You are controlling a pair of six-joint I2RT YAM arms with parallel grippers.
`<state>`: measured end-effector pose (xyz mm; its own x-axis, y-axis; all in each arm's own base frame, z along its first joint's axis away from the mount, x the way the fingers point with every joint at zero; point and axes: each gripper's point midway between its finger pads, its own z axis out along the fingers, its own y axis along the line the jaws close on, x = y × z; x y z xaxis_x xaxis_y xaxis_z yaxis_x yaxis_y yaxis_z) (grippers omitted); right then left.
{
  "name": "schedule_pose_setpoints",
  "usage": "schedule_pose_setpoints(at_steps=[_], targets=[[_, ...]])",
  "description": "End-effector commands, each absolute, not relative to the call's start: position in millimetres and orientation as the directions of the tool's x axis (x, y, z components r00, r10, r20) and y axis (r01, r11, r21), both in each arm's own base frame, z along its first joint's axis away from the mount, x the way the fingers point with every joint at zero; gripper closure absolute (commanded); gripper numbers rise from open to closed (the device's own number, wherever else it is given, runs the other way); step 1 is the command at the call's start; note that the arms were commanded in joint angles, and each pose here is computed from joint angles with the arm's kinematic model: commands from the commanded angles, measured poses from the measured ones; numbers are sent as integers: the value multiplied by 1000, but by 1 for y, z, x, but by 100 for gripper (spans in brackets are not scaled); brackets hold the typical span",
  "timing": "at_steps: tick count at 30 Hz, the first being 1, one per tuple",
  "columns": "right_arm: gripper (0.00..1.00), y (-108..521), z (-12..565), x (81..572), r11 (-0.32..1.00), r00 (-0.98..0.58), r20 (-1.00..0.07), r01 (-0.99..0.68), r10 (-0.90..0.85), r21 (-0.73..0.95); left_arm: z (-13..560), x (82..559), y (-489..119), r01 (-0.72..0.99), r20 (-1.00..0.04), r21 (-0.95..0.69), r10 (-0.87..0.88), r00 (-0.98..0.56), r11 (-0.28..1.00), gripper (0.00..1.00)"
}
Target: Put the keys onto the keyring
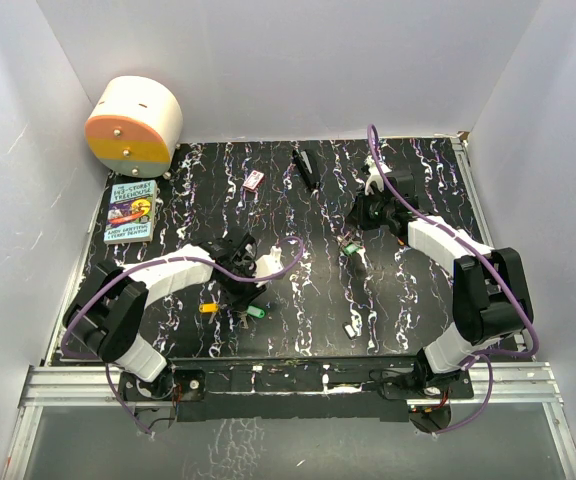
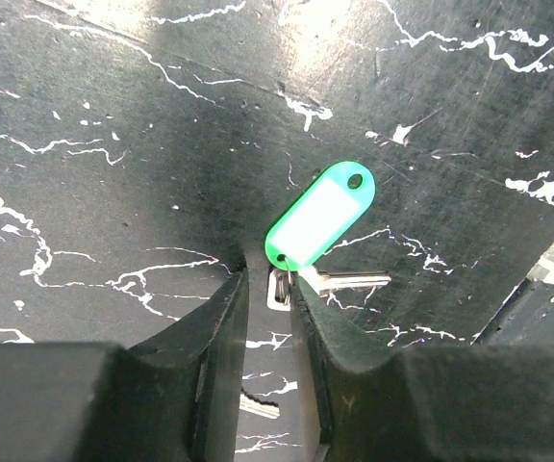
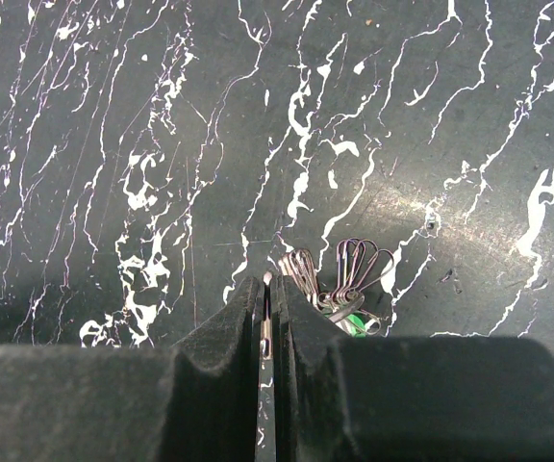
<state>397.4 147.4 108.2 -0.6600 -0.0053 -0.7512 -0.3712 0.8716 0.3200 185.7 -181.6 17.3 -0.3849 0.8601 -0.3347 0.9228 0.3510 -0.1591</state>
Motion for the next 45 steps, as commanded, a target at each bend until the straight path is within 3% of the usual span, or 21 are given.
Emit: schedule_pose_setpoints(at_steps=[1,5,9,13,16,20,24,30,40,45], targets=[[93,149,126,415,868,-592,-806,-401,-1,293,24,183,-187,937,-381,-159,856,-350,312,76],[93,149,125,416,869,-593,-805,-397,3,295,22,183,-187,939,-384,-154,856,-345,309,80],[93,147,111,418,875,-611,-791,-391,-16,285,20,182,-187,938,-382,-163,856,-347,307,93],[93,147,96,418,877,-637,-770,-382,-21,293,20,180,-187,939,-383,-164,857,-344,304,98],[93,148,88,420,877,-647,-762,-376,-18,299,19,179,-185,938,-379,-165,859,-344,304,99],[93,150,78,422,874,-667,-745,-375,-22,310,19,177,-183,937,-367,-171,863,-347,304,90],[93,152,75,422,872,-672,-741,-376,-23,314,18,175,-181,938,-356,-174,869,-343,299,90],[93,152,66,423,875,-683,-730,-369,-27,313,15,173,-179,937,-342,-184,874,-345,298,100],[93,145,74,443,912,-668,-741,-346,-74,220,40,173,-185,935,-340,-221,876,-342,279,100],[93,141,102,455,929,-658,-742,-342,-126,145,74,175,-204,925,-406,-269,840,-360,267,100]])
